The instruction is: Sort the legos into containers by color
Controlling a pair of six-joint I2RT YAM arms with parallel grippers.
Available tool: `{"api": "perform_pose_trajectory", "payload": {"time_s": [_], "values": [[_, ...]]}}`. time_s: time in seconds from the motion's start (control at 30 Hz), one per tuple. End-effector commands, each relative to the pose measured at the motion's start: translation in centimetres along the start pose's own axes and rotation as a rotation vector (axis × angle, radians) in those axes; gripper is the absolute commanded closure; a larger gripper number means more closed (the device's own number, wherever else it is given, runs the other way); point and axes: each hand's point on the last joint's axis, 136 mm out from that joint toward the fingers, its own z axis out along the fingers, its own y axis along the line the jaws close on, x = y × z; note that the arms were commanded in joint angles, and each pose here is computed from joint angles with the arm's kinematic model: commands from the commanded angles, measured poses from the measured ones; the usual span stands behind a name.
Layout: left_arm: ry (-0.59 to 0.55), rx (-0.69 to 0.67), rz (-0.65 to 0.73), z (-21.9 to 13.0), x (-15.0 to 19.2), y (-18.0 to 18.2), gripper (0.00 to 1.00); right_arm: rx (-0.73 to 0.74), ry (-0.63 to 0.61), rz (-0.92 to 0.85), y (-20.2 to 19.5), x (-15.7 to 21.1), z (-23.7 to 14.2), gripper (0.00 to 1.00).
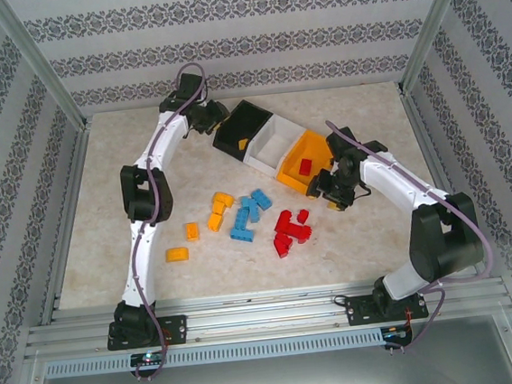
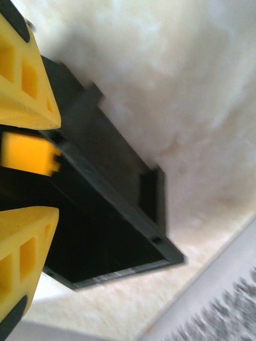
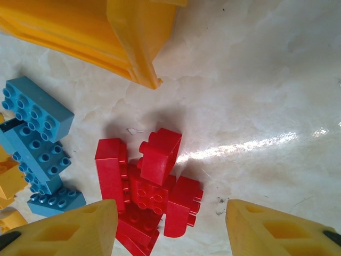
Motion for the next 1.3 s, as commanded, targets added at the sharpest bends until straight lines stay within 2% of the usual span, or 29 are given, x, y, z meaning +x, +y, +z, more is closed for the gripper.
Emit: {"api": "perform_pose_trajectory", "payload": {"time_s": [0.0,0.1,0.17,0.3,0.5,0.7,0.97,1.27], "values": [[0.107,-0.211,0.299,-6.6,4.8,0.6,0.53,0.014,-0.006,-0.027,0.6,-0.5,-0.1,0.43],[0.21,-0.386,0.518,-9.0,9.7,2.7,0.52,0.014,0.005,-0.045,1.2,-0.5,0.3,0.43],[0.255,-0.42,0.602,-10.4,12.9,3.6,0.51,0.017,0.019,-0.062,1.5,-0.3,0.8,0.42],[0.358,-0.382,0.573,-12.2,19.5,6.9,0.5,0.027,0.047,-0.089,2.2,0.2,1.8,0.42],[0.41,-0.369,0.522,-13.1,24.4,10.6,0.51,0.034,0.063,-0.109,2.6,0.9,2.8,0.42],[0.442,-0.371,0.524,-11.9,25.9,11.7,0.51,0.047,0.073,-0.115,2.1,1.5,2.9,0.42],[0.471,-0.375,0.54,-9.5,25.8,11.9,0.5,0.054,0.059,-0.106,1.6,1.7,2.3,0.41],[0.521,-0.402,0.543,-8.7,26.7,13.2,0.5,0.06,0.051,-0.089,1.0,1.6,2.2,0.38]]}}
